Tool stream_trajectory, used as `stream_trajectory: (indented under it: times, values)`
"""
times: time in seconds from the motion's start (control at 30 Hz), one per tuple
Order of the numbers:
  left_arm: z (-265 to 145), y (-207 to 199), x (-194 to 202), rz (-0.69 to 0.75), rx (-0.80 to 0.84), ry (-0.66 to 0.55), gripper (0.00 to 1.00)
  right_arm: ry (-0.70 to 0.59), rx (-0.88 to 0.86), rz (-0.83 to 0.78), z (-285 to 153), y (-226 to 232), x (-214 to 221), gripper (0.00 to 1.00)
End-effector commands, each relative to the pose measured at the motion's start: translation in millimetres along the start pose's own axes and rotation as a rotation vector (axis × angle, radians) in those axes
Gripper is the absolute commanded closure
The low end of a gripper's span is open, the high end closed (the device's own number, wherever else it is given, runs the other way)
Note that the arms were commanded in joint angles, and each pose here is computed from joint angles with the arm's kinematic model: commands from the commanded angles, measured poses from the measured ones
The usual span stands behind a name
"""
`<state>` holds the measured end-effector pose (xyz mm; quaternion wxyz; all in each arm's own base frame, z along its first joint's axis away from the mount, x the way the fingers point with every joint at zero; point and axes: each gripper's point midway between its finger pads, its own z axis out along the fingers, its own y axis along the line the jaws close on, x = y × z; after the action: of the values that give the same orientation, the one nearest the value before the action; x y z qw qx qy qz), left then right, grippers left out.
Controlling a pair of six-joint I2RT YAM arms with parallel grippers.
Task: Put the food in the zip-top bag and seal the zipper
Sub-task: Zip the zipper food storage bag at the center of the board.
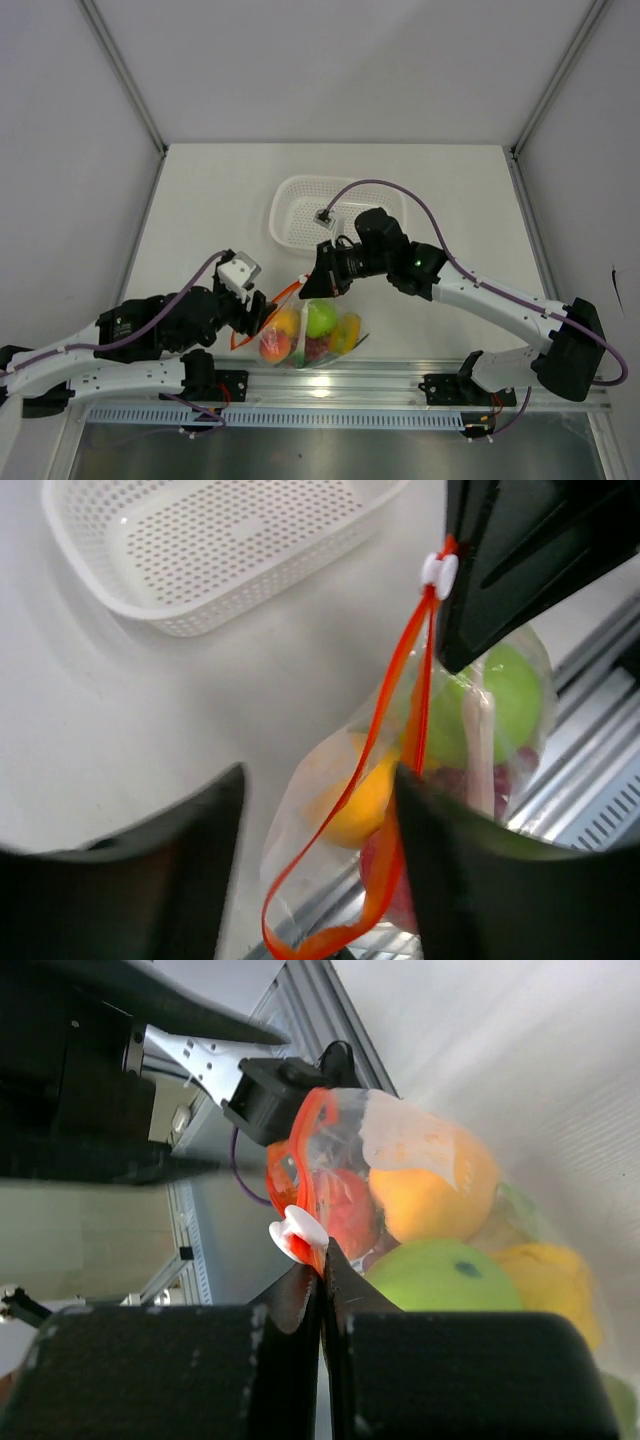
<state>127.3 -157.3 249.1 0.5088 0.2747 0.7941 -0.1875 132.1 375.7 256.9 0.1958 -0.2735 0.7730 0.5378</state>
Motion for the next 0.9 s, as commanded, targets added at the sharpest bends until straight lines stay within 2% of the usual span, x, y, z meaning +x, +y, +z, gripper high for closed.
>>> stream_trajectory:
  times: [0.0, 0.17, 0.37, 0.4, 0.53, 0.6, 0.73, 0.87]
  values:
    - [-1, -24, -15, 0.042, 0.135, -0.034, 0.29, -0.014, -0.089, -0.090, -9, 24, -6, 1.00]
    - [-1, -16, -10, -0.001, 0.089, -0.023, 0.28, -0.020, -0.068, -0.076, -11, 19, -4, 1.00]
    - [-6, 0, 5, -0.023, 0.016, 0.030, 0.58, -0.084, 0.038, -0.013, -20, 0, -16, 1.00]
    - [-6, -3, 10, -0.013, 0.026, 0.057, 0.68, -0.123, 0.084, 0.075, -27, -12, -22, 1.00]
    - [0, -8, 16, 0.016, 0.031, 0.101, 0.67, -0.154, 0.093, 0.126, -32, -15, -28, 1.00]
    - [2, -9, 19, 0.025, 0.024, 0.104, 0.61, -0.157, 0.102, 0.139, -33, -16, -28, 1.00]
    - [1, -10, 7, 0.007, 0.044, 0.035, 0.50, -0.152, 0.115, 0.155, -36, -20, -24, 1.00]
    - [7, -14, 11, 0.030, 0.048, 0.051, 0.45, -0.156, 0.094, 0.156, -39, -15, -24, 1.00]
